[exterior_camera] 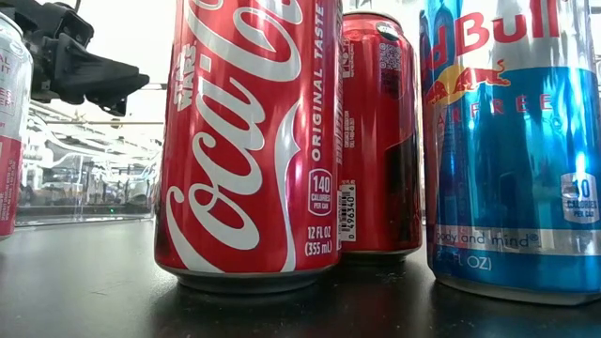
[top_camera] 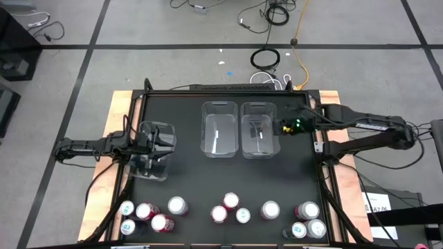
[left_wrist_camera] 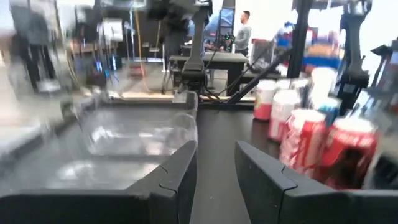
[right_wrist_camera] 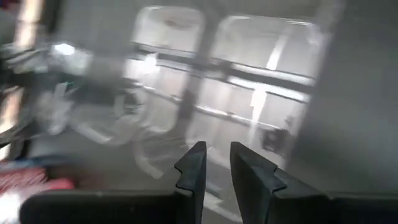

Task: Sort soda cans
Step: Move the transparent bins to the top of the table

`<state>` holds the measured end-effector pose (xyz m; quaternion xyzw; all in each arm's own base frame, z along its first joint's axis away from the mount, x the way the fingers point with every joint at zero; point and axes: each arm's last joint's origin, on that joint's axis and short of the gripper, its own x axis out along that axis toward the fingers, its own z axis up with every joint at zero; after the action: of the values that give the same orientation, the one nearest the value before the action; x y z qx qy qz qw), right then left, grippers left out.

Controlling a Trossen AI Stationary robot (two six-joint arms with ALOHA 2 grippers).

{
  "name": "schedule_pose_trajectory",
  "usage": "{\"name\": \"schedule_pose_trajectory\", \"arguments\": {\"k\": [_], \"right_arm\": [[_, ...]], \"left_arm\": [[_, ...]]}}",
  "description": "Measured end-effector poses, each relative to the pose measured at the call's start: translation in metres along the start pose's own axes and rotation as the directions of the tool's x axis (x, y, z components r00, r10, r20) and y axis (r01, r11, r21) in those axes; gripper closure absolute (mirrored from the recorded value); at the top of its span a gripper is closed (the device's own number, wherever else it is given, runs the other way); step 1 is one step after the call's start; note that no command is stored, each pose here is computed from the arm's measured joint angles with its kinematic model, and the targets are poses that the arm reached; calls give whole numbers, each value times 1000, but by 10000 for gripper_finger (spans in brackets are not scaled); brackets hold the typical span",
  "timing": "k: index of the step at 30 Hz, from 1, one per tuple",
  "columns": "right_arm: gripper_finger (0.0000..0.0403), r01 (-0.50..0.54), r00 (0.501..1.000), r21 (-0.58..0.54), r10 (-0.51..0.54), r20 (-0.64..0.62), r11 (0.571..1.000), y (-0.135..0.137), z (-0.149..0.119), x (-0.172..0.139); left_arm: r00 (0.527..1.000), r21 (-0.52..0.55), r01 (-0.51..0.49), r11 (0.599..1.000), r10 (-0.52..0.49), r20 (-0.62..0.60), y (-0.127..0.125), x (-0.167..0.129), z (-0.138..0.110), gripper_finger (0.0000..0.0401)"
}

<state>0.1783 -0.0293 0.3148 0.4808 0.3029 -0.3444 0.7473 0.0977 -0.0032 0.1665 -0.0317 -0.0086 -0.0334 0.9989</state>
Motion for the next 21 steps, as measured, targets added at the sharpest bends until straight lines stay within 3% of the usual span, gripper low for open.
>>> {"name": "schedule_pose_trajectory", "arguments": {"k": [3,6,11,14,21], "right_arm": [[337,-50,999,-57,50,7,997,7,-11,-5],[337,-62,998,-83,64,18,995,13,-20,-5],[337,-37,999,-93,39,30,995,21,-37,0],[337,-22,1000,-128,24,14,992,25,-46,6],[337,25,1000,-199,-25,1,980,33,-63,19]], "left_arm": [[1000,-204,-18,979,18,0,1,0,0,280],[1000,-340,-26,940,26,-2,1,0,0,280],[999,-535,-28,844,33,0,1,0,0,280],[999,-590,-30,807,39,2,1,0,0,280],[999,-595,-30,803,47,13,1,0,2,280]]}}
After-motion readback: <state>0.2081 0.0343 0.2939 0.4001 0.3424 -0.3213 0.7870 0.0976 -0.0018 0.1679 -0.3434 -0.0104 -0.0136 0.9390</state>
